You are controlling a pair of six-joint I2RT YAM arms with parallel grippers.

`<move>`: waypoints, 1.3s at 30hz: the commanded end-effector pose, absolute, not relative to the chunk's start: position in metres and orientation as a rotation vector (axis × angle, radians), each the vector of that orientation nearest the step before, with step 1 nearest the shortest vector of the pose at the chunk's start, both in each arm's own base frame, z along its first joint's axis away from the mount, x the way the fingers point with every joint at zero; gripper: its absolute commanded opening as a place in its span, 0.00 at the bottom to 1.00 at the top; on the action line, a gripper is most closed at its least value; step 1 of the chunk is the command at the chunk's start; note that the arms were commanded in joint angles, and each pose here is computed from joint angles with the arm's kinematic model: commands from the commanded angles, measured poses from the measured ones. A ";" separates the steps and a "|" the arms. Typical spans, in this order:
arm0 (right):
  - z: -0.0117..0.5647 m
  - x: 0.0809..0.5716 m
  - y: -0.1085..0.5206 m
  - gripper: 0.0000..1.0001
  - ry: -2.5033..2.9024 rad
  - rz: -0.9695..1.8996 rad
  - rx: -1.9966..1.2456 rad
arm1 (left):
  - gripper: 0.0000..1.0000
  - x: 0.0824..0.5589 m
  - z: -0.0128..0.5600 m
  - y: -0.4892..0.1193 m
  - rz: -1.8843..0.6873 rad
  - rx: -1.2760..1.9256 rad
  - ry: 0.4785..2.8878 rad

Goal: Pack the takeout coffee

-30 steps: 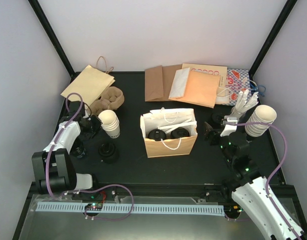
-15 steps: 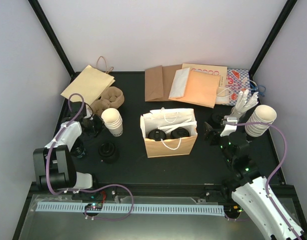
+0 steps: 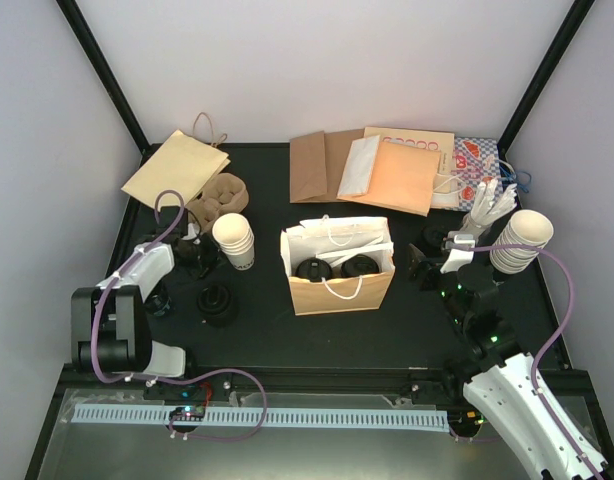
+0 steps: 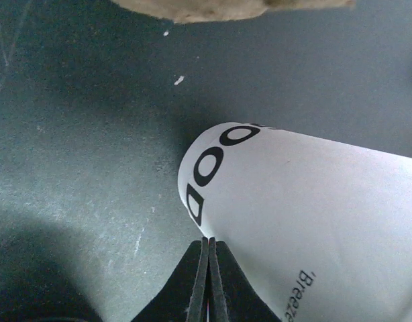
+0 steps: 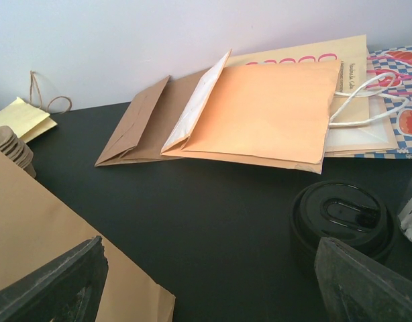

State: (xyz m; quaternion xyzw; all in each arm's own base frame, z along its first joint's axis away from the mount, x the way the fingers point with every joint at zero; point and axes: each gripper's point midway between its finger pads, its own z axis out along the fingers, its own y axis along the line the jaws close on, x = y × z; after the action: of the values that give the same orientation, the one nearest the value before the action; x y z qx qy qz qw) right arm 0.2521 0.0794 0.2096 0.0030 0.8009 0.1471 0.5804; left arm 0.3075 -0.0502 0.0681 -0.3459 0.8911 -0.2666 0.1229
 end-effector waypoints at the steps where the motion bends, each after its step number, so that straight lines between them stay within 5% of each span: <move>1: 0.213 0.253 0.082 0.87 1.848 0.365 0.009 | 0.02 0.307 0.069 -0.046 -0.724 -1.029 2.608; 5: 0.214 0.254 0.082 0.87 1.849 0.364 0.008 | 0.02 0.308 0.080 -0.034 -0.642 -0.999 2.587; 15: 0.218 0.252 0.081 0.87 1.837 0.363 0.004 | 0.23 0.301 0.116 -0.022 -0.567 -0.926 2.531; 27: 0.245 0.255 0.067 0.91 1.803 0.258 0.029 | 0.58 0.282 0.159 0.022 -0.231 -0.805 2.361; 33: 0.268 0.262 0.052 0.93 1.755 0.140 0.054 | 0.96 0.285 0.196 -0.001 -0.343 -0.425 2.066; 39: 0.272 0.268 0.063 0.93 1.712 0.112 -0.078 | 0.99 0.285 0.208 -0.006 -0.365 -0.328 1.858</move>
State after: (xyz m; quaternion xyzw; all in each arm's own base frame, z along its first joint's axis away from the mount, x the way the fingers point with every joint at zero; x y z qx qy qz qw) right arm 0.2630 0.0604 0.2583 -0.0012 0.7763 0.0716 0.6263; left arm 0.2701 -0.0010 0.1750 -0.1905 0.8450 -0.1462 0.4779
